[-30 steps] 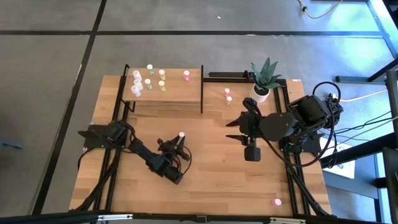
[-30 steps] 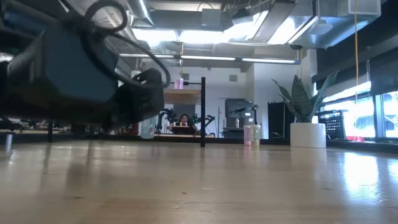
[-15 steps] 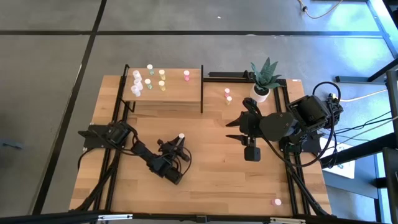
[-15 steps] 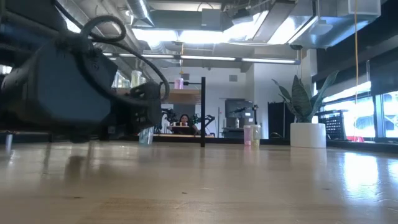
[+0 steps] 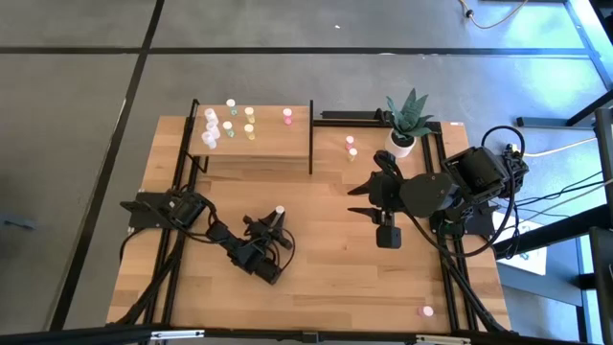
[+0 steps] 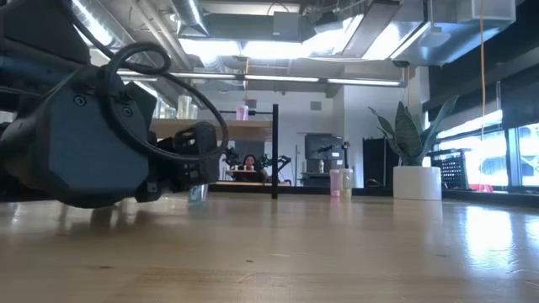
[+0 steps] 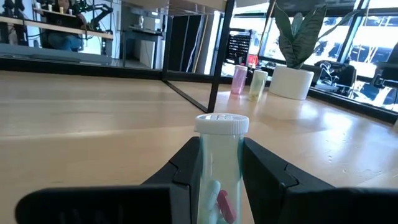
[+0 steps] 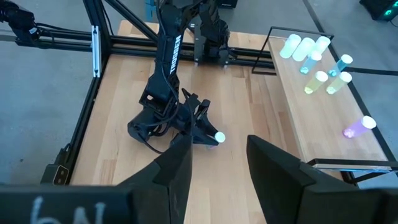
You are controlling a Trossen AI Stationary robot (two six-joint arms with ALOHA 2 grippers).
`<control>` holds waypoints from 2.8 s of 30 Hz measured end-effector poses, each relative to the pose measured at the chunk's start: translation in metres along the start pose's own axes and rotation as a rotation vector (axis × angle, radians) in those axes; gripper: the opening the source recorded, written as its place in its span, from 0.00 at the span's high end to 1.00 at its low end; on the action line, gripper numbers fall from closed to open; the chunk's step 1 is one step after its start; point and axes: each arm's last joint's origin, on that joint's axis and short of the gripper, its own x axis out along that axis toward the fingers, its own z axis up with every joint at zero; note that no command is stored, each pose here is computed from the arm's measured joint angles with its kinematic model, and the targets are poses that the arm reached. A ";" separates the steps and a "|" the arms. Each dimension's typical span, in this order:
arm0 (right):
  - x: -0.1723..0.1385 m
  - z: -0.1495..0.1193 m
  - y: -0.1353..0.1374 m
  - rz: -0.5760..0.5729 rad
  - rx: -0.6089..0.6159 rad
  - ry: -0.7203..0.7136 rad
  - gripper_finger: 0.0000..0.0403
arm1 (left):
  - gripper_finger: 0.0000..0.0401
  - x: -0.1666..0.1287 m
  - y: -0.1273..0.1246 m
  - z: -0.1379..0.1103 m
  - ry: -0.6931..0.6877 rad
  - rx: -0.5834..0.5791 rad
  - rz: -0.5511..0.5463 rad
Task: Pick and place medicine bottles onto shelf by color
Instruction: Put the blue pill bottle aligned with the other blue pill bottle on the shelf
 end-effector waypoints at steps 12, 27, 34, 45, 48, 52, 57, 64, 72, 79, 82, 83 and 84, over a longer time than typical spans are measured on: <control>0.000 0.000 0.000 0.000 0.000 0.000 0.62 | 0.70 -0.001 -0.010 -0.001 0.070 0.074 -0.005; 0.000 0.000 0.000 0.000 -0.001 0.000 0.62 | 0.52 -0.005 -0.010 -0.001 0.061 0.090 -0.018; 0.000 0.000 0.000 0.000 -0.001 0.001 0.62 | 0.45 -0.027 -0.012 0.002 0.071 0.089 -0.083; 0.000 0.000 0.000 0.000 -0.001 0.001 0.62 | 0.45 -0.061 -0.022 0.051 0.236 0.192 -0.218; 0.000 0.000 0.000 0.000 -0.001 0.001 0.62 | 0.45 -0.060 -0.025 0.083 0.302 0.254 -0.246; 0.000 0.000 0.000 0.000 -0.001 0.001 0.62 | 0.45 -0.048 -0.024 0.130 0.495 0.247 -0.270; 0.000 0.000 0.000 -0.001 -0.001 0.001 0.62 | 0.45 -0.015 -0.015 0.179 0.825 0.122 -0.278; 0.000 0.000 0.000 0.000 -0.001 0.001 0.62 | 0.45 0.032 -0.003 0.217 0.982 0.022 -0.319; 0.000 0.000 0.000 -0.001 -0.001 0.001 0.62 | 0.45 0.056 0.006 0.232 0.999 0.230 -0.509; 0.000 0.000 0.000 -0.001 -0.001 0.001 0.62 | 0.45 0.067 0.005 0.227 1.008 0.505 -0.774; 0.000 0.000 0.000 0.000 -0.001 0.001 0.62 | 0.45 0.070 0.005 0.223 0.975 0.609 -0.818; 0.000 0.000 0.000 0.000 -0.001 0.001 0.62 | 0.45 0.070 0.005 0.222 0.969 0.632 -0.828; 0.000 0.000 0.000 0.000 -0.001 0.001 0.62 | 0.45 0.071 0.004 0.220 0.967 0.641 -0.830</control>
